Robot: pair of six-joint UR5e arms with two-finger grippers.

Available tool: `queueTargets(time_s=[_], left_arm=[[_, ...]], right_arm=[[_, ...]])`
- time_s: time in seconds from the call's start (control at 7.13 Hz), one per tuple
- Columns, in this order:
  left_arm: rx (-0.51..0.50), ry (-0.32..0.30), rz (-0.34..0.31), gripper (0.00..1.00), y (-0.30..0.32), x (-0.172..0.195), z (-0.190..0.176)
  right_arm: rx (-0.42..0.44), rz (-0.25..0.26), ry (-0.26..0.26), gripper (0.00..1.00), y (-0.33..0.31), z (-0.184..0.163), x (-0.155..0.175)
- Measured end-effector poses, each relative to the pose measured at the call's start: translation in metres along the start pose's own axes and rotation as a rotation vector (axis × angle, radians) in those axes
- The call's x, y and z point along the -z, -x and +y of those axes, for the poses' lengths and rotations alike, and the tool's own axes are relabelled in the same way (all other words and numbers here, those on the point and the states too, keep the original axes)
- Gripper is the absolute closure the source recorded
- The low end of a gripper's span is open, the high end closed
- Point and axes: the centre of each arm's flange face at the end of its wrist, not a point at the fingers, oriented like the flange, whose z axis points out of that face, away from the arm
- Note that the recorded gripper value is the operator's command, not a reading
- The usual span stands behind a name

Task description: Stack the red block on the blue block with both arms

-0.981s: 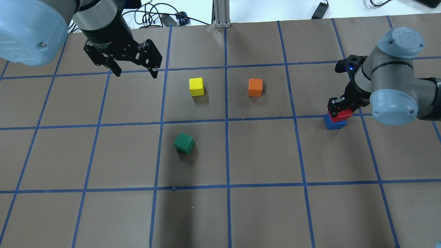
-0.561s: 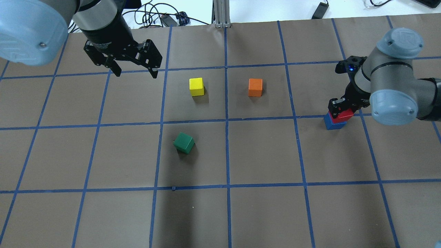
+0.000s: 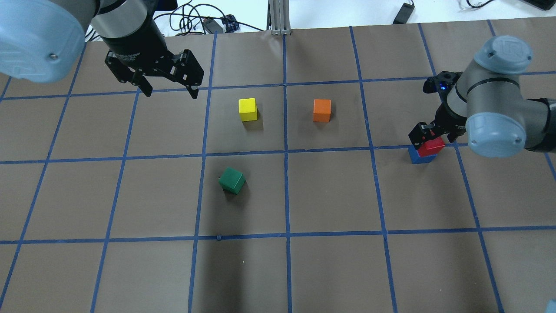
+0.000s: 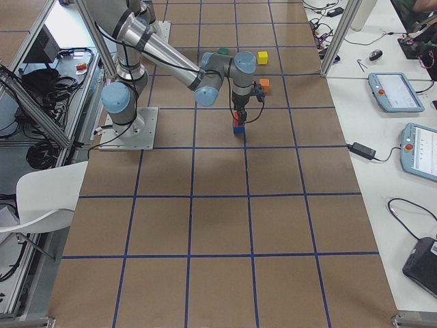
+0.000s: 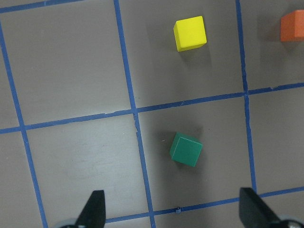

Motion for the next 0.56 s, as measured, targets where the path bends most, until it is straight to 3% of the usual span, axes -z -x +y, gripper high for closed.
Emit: queueTargets(time_s=[0.28,0.56], left_arm=[[0.0,0.0,0.001,0.0,0.0,0.0,0.0],[0.0,0.0,0.001,0.0,0.001,0.0,0.0]], right_arm=[[-0.047,-0.011,0.019,0.0,0.001,0.003,0.041],[-0.166,-0.041,0.077,0.0,0.012,0.018,0.133]])
